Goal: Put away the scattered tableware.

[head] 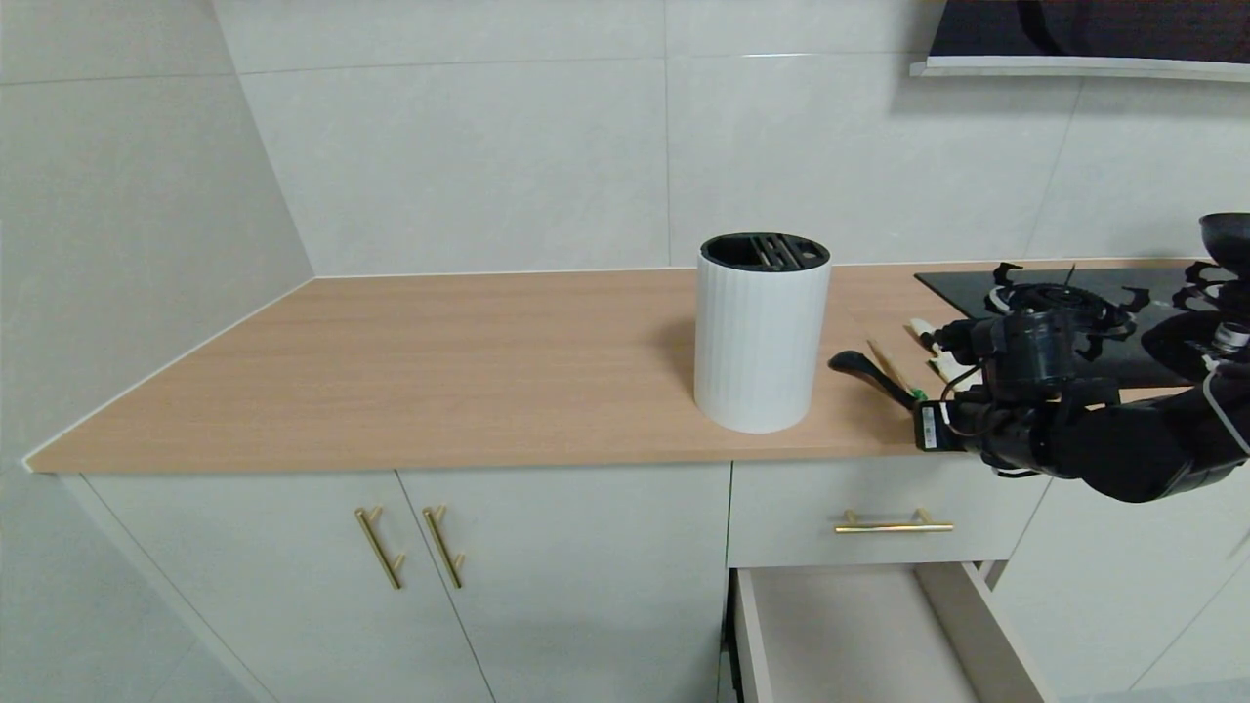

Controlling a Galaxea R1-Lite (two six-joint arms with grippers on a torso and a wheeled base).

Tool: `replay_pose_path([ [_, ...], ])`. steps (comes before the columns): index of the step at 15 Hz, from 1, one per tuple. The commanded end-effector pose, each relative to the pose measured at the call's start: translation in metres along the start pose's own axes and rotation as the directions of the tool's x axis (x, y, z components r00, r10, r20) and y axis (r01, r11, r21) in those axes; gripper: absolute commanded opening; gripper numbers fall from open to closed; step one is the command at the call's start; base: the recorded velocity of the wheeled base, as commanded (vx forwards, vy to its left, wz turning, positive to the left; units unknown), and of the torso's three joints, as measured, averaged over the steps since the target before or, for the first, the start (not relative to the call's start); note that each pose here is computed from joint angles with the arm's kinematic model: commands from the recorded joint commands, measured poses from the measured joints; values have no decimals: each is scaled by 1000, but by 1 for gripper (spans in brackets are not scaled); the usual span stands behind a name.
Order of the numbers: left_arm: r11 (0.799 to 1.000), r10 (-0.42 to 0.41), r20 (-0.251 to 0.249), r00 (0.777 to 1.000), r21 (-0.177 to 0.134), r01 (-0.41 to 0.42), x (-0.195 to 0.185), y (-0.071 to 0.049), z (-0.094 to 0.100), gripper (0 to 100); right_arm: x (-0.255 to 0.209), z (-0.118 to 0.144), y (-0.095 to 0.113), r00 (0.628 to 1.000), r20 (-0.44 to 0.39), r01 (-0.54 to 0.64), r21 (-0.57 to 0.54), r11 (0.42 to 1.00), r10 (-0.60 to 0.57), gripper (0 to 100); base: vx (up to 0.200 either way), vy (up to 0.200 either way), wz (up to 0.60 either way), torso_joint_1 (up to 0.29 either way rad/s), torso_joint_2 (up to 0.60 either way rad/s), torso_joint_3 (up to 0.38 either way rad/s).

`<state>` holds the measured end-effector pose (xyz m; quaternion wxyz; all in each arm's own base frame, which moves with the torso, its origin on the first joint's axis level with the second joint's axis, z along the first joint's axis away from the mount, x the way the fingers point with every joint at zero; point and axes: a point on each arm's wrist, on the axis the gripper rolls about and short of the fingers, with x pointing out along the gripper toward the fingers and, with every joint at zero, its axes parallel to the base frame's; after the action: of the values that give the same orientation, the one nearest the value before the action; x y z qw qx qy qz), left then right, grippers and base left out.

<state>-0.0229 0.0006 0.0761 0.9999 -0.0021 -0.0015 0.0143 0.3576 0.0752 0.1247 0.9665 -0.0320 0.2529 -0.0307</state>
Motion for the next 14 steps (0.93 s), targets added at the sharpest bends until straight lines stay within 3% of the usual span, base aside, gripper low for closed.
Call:
replay_pose_path([
  [1, 1000, 1, -1, 1000, 0, -1, 0, 0, 0, 100, -3, 3, -1, 1000, 11, 1, 3, 1000, -1, 0, 0, 0, 0, 0, 0, 0],
  [6, 1000, 1, 0, 1000, 0, -1, 0, 0, 0, 100, -59, 26, -12, 994, 107, -15, 23, 1000, 13, 0, 0, 0, 0, 0, 0, 0],
  [8, 1000, 1, -1, 1000, 0, -1, 0, 0, 0, 100, -125, 40, -17, 983, 172, -69, 58, 996, 58, 0, 0, 0, 0, 0, 0, 0],
  [9, 1000, 1, -1, 1000, 0, -1, 0, 0, 0, 100, -125, 40, -17, 983, 172, -69, 58, 996, 58, 0, 0, 0, 0, 0, 0, 0],
  [10, 1000, 1, -1, 1000, 0, -1, 0, 0, 0, 100, -168, 34, -22, 984, 153, -105, 62, 993, 94, 0, 0, 0, 0, 0, 0, 0],
  [12, 1000, 1, -1, 1000, 0, -1, 0, 0, 0, 100, -202, 25, -29, 983, 106, -158, 70, 985, 150, 0, 0, 0, 0, 0, 0, 0],
  [14, 1000, 1, -1, 1000, 0, -1, 0, 0, 0, 100, -229, 12, -37, 952, 103, -294, 51, 954, 288, 0, 0, 0, 0, 0, 0, 0],
])
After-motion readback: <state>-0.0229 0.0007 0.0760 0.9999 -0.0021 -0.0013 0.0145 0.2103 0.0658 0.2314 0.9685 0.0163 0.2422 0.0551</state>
